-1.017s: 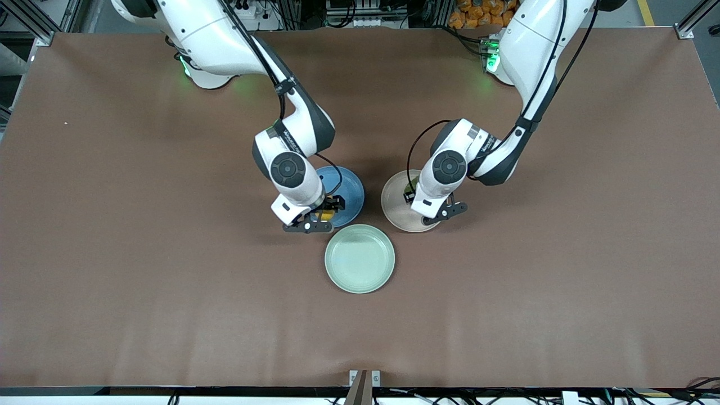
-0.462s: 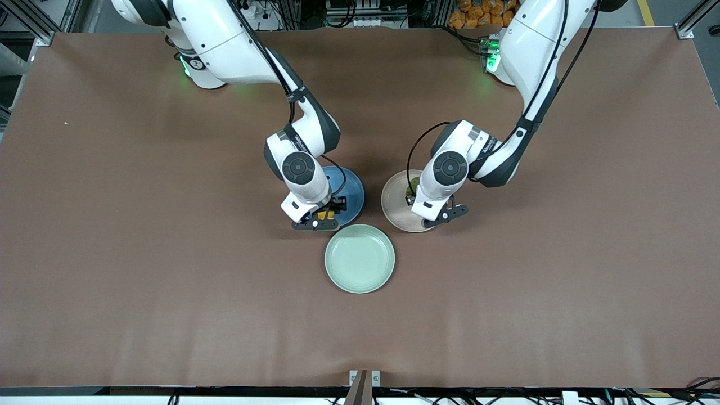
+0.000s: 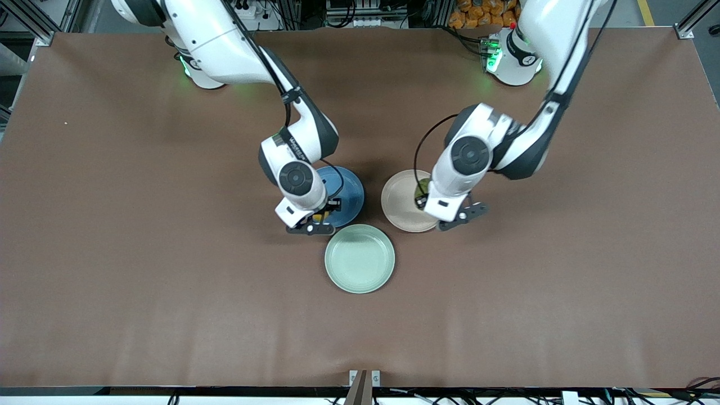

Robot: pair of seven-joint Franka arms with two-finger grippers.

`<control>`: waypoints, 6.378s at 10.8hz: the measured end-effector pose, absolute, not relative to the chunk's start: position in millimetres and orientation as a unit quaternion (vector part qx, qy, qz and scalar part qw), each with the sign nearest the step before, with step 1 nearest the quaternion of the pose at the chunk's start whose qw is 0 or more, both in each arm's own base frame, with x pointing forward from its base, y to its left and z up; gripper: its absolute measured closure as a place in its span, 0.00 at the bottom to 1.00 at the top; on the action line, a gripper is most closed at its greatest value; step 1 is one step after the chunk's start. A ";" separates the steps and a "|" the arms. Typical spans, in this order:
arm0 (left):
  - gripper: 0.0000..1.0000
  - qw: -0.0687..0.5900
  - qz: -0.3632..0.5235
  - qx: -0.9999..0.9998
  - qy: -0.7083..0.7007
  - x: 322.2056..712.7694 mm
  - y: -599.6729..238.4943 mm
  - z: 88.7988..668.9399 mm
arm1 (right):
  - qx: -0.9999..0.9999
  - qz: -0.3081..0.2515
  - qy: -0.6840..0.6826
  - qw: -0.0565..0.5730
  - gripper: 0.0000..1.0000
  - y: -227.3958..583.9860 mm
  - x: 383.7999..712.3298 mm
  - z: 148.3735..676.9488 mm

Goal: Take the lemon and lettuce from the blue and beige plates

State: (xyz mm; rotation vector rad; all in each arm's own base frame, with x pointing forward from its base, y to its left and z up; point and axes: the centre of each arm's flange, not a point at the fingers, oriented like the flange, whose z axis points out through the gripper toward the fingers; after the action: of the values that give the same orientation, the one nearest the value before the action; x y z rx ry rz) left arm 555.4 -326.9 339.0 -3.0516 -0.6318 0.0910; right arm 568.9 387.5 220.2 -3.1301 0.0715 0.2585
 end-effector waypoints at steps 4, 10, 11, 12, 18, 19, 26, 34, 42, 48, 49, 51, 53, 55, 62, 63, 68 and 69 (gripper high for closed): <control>0.97 0.026 -0.008 -0.984 -0.177 577.7 -250.3 420.5 | -0.992 0.126 0.000 -0.002 0.42 311.3 617.8 260.1; 0.97 0.038 0.034 -0.996 -0.078 610.0 -106.5 408.8 | -0.988 0.141 -0.044 -0.036 0.42 153.4 666.0 273.3; 0.97 0.038 0.047 -0.996 -0.073 613.3 -85.9 395.5 | -0.988 0.140 -0.053 -0.043 0.42 132.5 670.4 273.7; 0.97 0.037 0.061 -0.995 -0.072 616.3 -65.9 379.5 | -0.987 0.141 -0.059 -0.044 0.42 114.6 673.7 274.2; 0.97 0.024 0.116 -0.988 -0.094 626.7 -21.8 274.7 | -0.993 0.090 -0.066 -0.045 0.42 38.3 663.3 240.3; 0.97 0.022 0.121 -0.988 -0.094 627.1 -22.0 261.2 | -0.994 0.076 -0.067 -0.044 0.42 34.8 650.2 223.7; 0.75 0.016 0.137 -0.986 -0.094 626.0 -22.6 216.8 | -0.996 -0.008 -0.079 -0.043 0.42 17.6 590.0 168.9; 0.00 0.025 0.069 -0.992 -0.101 640.0 -16.8 344.4 | -0.992 0.097 -0.069 -0.031 0.00 16.3 634.8 282.0; 0.00 0.025 0.018 -0.996 -0.090 589.4 -32.7 560.7 | -0.988 0.139 -0.063 -0.015 0.00 17.5 625.4 449.2; 0.00 0.017 0.011 -0.996 -0.087 555.5 -39.2 609.6 | -0.991 0.114 -0.062 -0.007 0.00 11.4 591.3 528.8; 0.00 0.011 0.011 -0.996 -0.085 552.1 -40.9 614.1 | -0.993 0.104 -0.061 -0.005 0.00 8.9 585.8 542.1; 0.00 0.008 0.009 -0.997 -0.075 549.0 -42.0 618.8 | -0.994 0.087 -0.061 0.003 0.00 4.1 570.1 562.2; 0.00 0.008 0.006 -0.997 -0.073 544.7 -44.1 624.5 | -0.996 0.067 -0.064 0.005 0.00 5.3 558.5 572.6; 0.00 0.009 0.007 -0.998 -0.069 535.9 -48.3 633.6 | -0.996 0.055 -0.068 0.005 0.00 8.9 556.5 579.7; 0.00 0.015 0.003 -0.999 -0.050 509.9 -66.9 659.3 | -0.998 0.036 -0.048 0.000 0.00 -9.8 554.4 622.6; 0.00 0.016 0.001 -0.999 -0.047 507.1 -69.8 662.4 | -0.999 0.031 -0.038 0.000 0.00 -19.8 554.3 627.7; 0.00 0.017 -0.001 -0.999 -0.035 501.0 -67.3 667.3 | -0.999 0.035 -0.016 0.000 0.00 -33.6 551.1 631.8; 0.00 0.018 0.004 -0.999 -0.036 501.8 -66.1 662.3 | -0.999 0.038 0.003 0.000 0.00 -37.3 549.7 632.1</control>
State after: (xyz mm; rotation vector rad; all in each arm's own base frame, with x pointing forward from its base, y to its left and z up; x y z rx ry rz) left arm 501.8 -66.1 662.3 -3.1045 -0.1123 0.0132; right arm 549.7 -37.3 632.1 -3.1387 0.0091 0.1184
